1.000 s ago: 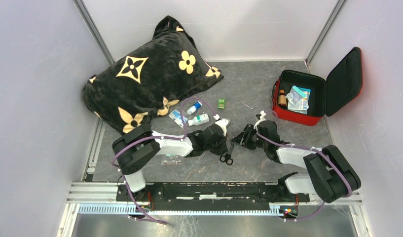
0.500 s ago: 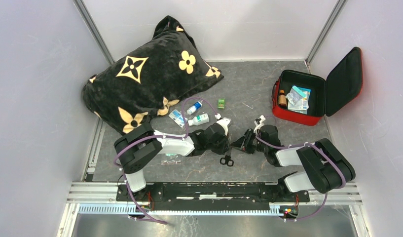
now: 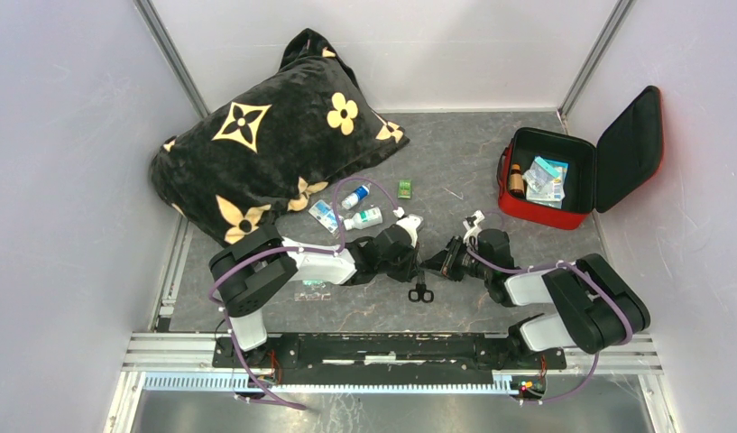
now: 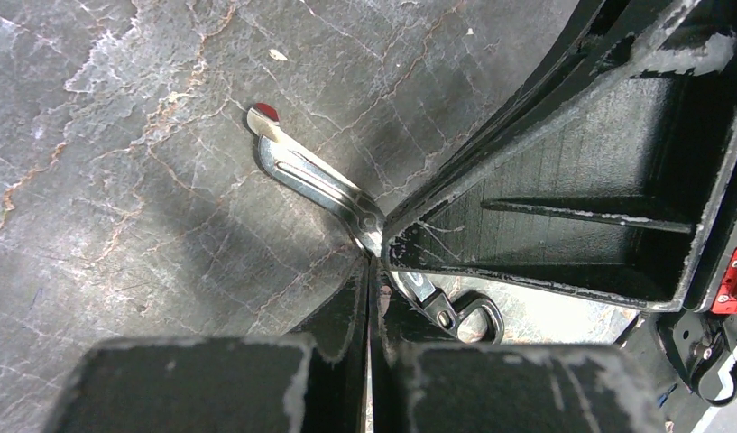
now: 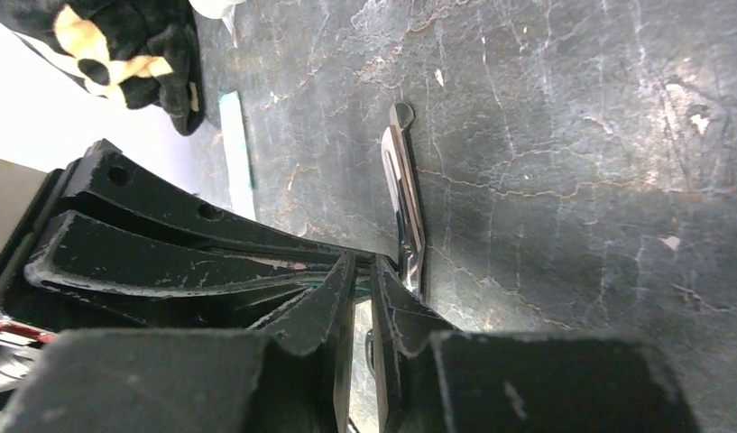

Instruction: Organize the medicine kit

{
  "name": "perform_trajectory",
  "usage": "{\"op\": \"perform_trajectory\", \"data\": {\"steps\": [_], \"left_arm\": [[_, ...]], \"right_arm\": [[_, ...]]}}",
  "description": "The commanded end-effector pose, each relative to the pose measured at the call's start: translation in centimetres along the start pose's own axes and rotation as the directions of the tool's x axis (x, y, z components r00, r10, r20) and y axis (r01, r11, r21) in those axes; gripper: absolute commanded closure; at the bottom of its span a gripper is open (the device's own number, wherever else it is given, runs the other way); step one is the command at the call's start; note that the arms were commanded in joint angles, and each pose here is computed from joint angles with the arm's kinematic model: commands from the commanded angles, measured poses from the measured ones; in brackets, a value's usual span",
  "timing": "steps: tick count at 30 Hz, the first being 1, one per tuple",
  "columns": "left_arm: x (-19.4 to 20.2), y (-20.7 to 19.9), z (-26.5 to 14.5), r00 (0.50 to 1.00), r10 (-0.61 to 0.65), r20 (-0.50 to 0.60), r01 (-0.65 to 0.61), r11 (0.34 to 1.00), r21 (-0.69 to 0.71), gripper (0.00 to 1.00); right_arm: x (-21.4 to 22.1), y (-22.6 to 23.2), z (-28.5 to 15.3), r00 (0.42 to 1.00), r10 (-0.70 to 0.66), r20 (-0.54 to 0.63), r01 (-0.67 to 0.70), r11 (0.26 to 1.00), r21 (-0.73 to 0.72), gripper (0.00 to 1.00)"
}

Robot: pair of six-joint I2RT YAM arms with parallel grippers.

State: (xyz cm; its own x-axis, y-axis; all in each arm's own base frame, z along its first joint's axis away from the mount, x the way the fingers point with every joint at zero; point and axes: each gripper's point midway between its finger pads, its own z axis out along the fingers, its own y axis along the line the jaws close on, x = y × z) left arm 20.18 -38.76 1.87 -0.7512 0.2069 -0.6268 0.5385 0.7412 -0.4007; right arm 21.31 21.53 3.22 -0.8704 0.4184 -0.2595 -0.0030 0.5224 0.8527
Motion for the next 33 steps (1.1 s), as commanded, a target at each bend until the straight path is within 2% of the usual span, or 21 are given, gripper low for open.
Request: {"op": "perform_trajectory", "data": {"steps": [1,6,8,11,13,21,27,30,33], "left_arm": [[2.7,3.3,-0.1,0.996,0.034,-0.079,-0.044,0.992,-0.121,0.98],[0.0,2.7,-2.2,1.0,0.015,-0.017,-0.017,0.992,-0.126,0.97],[-1.1,2.2,-3.2,1.0,0.011,0.003,-0.011,0.992,-0.123,0.88],[-1.7,1.4,-4.3,1.0,-0.007,0.001,0.007,0.994,-0.108,0.79],[-1.7,1.2,-4.8,1.0,-0.025,-0.002,0.025,0.995,-0.101,0.76],[-1.3,0.7,-4.5,0.998,-0.07,-0.007,0.07,0.995,-0.075,0.6],[-0.7,0.7,-3.6,0.996,-0.081,-0.024,0.08,0.995,-0.068,0.58],[-1.0,1.3,-4.0,0.996,-0.089,-0.005,0.088,0.991,-0.101,0.58],[-2.9,2.6,-6.0,0.992,-0.1,0.082,0.113,0.98,-0.165,0.56]], "right_arm": [[-0.6,1.2,-0.2,0.996,-0.087,0.007,0.088,0.996,-0.013,0.83],[-3.8,-1.9,-1.9,0.958,-0.286,0.031,0.264,0.918,0.294,0.81],[-4.8,-2.6,-3.1,0.936,-0.351,0.007,0.321,0.864,0.388,0.81],[-4.7,-3.7,-4.7,0.917,-0.392,-0.08,0.382,0.798,0.466,0.8],[-4.0,-4.1,-5.0,0.909,-0.393,-0.138,0.409,0.784,0.467,0.81],[-1.2,-4.2,-3.6,0.89,-0.384,-0.246,0.454,0.8,0.393,0.81],[0.9,-3.4,-2.7,0.891,-0.368,-0.266,0.441,0.84,0.315,0.81],[0.9,-3.3,-2.5,0.888,-0.378,-0.263,0.45,0.833,0.322,0.74],[-0.4,-3.1,-2.6,0.879,-0.415,-0.237,0.477,0.787,0.391,0.65]]}}
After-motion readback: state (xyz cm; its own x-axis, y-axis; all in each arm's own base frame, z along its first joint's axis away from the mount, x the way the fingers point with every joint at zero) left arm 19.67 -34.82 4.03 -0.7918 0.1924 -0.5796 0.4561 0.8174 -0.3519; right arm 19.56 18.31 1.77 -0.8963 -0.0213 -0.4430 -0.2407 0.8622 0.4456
